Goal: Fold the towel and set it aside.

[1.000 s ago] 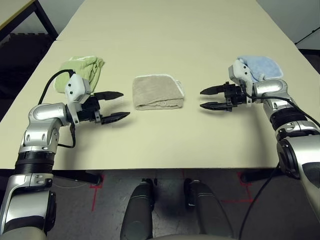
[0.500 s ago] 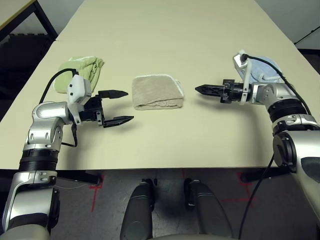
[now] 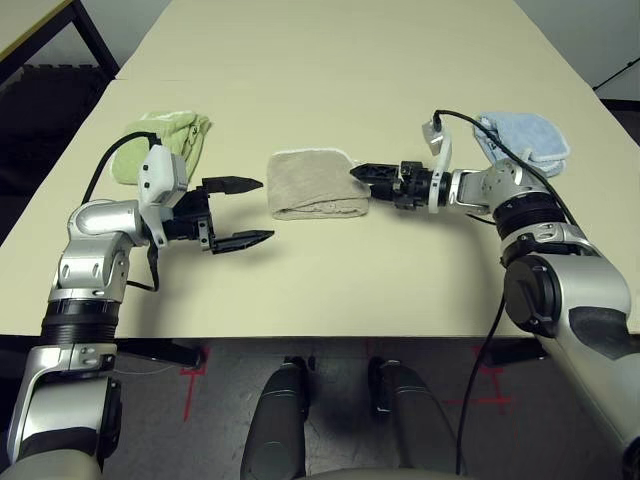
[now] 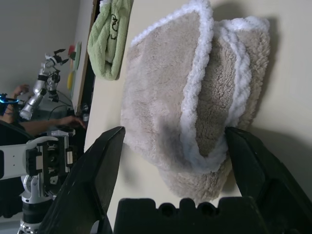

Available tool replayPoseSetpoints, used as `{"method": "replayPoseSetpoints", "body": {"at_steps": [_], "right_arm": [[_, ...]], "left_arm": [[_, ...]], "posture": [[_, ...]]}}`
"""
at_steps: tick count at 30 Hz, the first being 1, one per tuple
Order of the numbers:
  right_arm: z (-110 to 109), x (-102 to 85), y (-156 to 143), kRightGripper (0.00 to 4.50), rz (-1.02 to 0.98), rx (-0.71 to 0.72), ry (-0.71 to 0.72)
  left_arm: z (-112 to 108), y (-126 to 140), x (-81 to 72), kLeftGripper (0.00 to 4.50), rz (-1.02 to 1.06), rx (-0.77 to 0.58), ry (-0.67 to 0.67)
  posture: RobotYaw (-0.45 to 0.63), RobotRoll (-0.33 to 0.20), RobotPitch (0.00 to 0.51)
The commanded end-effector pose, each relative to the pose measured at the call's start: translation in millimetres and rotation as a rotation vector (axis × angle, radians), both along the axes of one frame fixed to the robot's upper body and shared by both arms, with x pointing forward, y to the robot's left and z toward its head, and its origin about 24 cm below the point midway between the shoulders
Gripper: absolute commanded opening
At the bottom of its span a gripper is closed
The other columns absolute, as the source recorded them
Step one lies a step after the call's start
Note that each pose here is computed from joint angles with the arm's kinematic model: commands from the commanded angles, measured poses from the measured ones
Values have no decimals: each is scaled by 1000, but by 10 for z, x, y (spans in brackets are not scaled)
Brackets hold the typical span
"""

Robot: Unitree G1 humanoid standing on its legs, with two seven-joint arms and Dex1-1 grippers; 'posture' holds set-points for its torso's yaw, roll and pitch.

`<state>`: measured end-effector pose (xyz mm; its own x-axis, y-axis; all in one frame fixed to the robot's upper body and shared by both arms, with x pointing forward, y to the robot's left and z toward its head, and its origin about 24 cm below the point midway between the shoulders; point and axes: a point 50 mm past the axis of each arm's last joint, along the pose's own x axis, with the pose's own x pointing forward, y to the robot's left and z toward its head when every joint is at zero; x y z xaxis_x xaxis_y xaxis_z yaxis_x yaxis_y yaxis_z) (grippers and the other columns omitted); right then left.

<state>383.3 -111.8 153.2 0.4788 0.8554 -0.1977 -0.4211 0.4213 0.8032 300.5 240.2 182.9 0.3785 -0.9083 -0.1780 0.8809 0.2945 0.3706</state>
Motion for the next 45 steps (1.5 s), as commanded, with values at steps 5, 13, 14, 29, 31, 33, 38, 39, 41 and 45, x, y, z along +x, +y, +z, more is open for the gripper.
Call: {"method": "replayPoseSetpoints", "body": {"at_steps": [5, 13, 14, 29, 31, 33, 38, 39, 41, 45], "right_arm": [[21, 2, -212, 4476, -58, -13, 21], [22, -31, -278, 4476, -49, -41, 29], [18, -34, -231, 4476, -35, -39, 28], [-78, -25, 209, 4476, -6, -4, 42], [-85, -17, 205, 4115, -23, -2, 41], [-85, -16, 195, 3554, -29, 4, 40], [-89, -33, 183, 1686, -23, 16, 43], [-89, -35, 182, 1299, -23, 19, 44], [-85, -36, 180, 536, -28, 25, 42], [-54, -27, 174, 27, -44, 45, 33]], "left_arm": [[16, -46, -47, 4500, -20, 14, -3], [-29, -94, -30, 4500, -32, 10, 7], [-24, -100, -22, 4500, -34, 9, 6], [-16, -77, -60, 4500, -23, 18, 5], [-17, -76, -62, 4500, -22, 19, 5], [-21, -80, -60, 4500, -23, 20, 6], [-33, -107, -42, 4500, -29, 22, 9], [-34, -111, -39, 4500, -31, 22, 10], [-37, -117, -35, 4500, -34, 22, 11], [-43, -114, -33, 4500, -35, 25, 12]], "posture": [[68, 0, 179], [45, 0, 181], [46, 0, 181], [80, 0, 181], [80, 0, 181], [74, 0, 180], [62, 0, 177], [59, 0, 174], [55, 0, 172], [51, 0, 166]]}}
